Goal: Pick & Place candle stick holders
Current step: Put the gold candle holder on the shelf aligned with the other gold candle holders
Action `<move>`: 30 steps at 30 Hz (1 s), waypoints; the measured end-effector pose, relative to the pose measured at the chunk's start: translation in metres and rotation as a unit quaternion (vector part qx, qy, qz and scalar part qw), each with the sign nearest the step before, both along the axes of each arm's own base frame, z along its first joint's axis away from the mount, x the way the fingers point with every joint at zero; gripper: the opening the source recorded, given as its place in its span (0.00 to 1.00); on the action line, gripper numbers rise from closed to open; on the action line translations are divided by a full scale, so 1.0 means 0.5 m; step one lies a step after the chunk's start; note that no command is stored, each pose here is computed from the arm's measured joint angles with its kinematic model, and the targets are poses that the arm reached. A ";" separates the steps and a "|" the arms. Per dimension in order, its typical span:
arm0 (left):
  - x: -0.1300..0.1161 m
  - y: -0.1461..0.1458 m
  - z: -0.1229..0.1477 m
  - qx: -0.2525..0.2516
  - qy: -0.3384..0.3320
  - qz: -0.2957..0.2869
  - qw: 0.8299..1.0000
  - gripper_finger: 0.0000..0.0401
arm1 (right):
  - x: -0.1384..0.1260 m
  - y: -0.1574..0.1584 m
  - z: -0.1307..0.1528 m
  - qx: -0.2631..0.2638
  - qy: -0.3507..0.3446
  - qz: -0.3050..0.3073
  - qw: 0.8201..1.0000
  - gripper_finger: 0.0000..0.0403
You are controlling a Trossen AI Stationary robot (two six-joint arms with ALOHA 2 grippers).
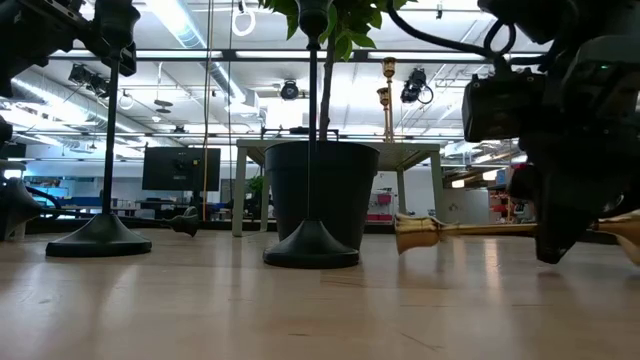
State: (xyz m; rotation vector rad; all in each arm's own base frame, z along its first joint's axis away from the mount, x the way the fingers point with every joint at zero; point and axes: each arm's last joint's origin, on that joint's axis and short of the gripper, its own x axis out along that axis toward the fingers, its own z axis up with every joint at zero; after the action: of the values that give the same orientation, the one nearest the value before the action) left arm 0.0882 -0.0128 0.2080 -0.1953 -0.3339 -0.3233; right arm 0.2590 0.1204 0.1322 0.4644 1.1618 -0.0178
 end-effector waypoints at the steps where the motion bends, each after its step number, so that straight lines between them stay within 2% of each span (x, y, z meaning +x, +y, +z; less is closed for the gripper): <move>1: 0.000 0.000 0.000 0.000 0.000 0.000 1.000 0.57 | -0.001 -0.001 0.004 -0.002 -0.001 0.000 1.000 0.01; 9: 0.000 0.000 0.000 0.000 0.000 0.000 1.000 0.57 | -0.022 -0.015 0.041 -0.029 -0.008 -0.019 0.999 0.01; 16: 0.000 0.000 0.000 0.000 0.000 0.000 1.000 0.57 | -0.050 -0.035 0.080 -0.068 -0.015 -0.071 0.995 0.01; 24: 0.000 0.000 0.000 0.000 0.000 0.000 1.000 0.57 | -0.078 -0.058 0.140 -0.107 -0.079 -0.121 0.984 0.01; 30: 0.000 0.000 0.000 0.000 0.000 0.000 1.000 0.57 | -0.093 -0.072 0.165 -0.142 -0.113 -0.156 0.971 0.01</move>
State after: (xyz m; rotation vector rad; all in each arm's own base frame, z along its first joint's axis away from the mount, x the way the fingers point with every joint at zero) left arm 0.0882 -0.0128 0.2081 -0.1953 -0.3341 -0.3235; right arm 0.2122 0.0844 0.2146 0.3785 0.8367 -0.3896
